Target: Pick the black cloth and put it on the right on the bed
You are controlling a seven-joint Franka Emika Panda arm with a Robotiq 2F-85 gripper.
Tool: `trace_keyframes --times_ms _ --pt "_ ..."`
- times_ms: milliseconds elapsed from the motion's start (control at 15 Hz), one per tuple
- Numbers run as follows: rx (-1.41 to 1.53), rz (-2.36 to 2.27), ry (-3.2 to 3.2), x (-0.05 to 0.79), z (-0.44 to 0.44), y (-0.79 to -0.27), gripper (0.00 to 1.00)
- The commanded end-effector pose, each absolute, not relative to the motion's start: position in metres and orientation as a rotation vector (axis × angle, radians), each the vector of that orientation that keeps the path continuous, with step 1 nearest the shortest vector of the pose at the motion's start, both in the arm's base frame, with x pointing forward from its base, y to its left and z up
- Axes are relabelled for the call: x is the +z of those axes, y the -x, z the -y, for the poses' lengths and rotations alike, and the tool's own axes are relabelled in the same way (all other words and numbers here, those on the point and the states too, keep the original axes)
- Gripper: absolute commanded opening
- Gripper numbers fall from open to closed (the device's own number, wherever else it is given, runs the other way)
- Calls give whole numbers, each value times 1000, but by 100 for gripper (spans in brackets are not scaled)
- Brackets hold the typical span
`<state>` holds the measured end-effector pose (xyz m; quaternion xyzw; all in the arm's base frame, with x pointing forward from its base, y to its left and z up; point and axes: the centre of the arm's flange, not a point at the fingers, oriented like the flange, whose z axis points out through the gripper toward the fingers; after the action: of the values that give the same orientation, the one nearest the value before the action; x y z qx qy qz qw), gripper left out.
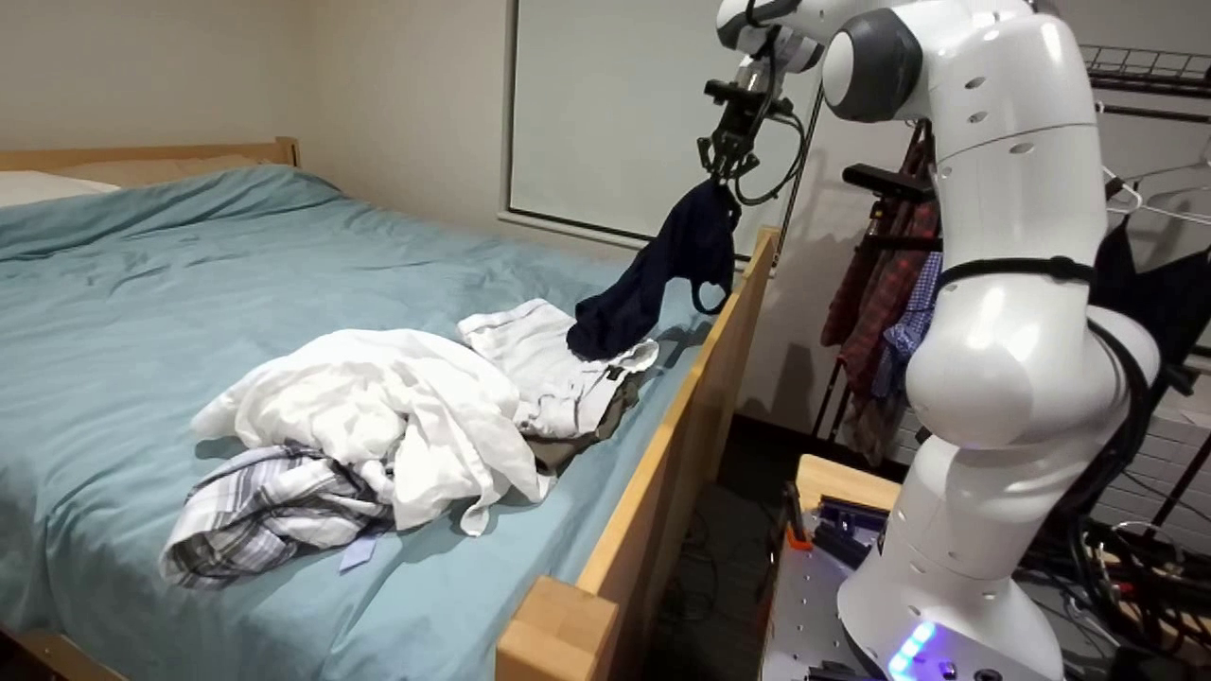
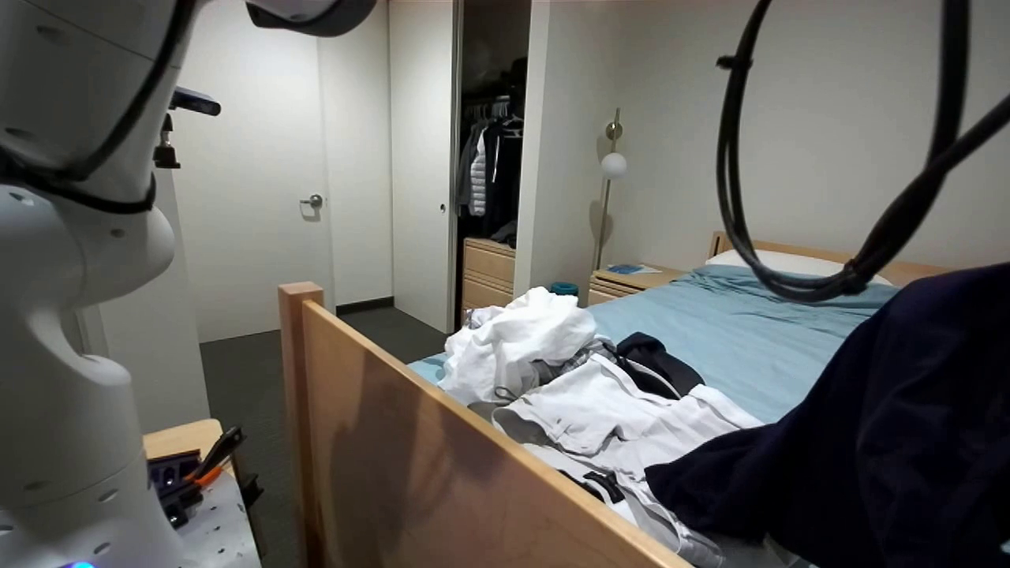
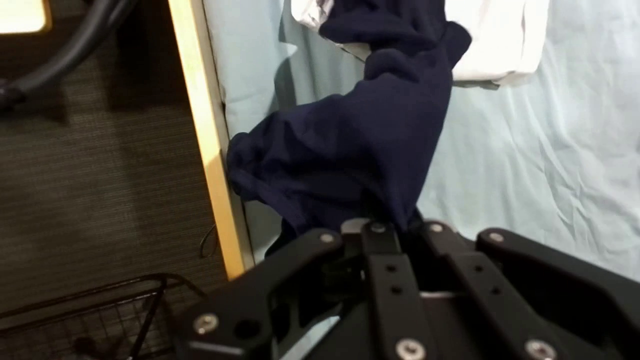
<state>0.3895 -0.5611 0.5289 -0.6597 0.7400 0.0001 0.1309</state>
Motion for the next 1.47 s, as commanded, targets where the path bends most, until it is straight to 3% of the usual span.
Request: trace_keyframes --times_ms 0,600,1400 --pt "-37 -2272 1665 573 615 -382 8" --pt "-213 -2353 1353 612 618 -329 8" --pt "-254 -2305 1363 623 614 -361 8"
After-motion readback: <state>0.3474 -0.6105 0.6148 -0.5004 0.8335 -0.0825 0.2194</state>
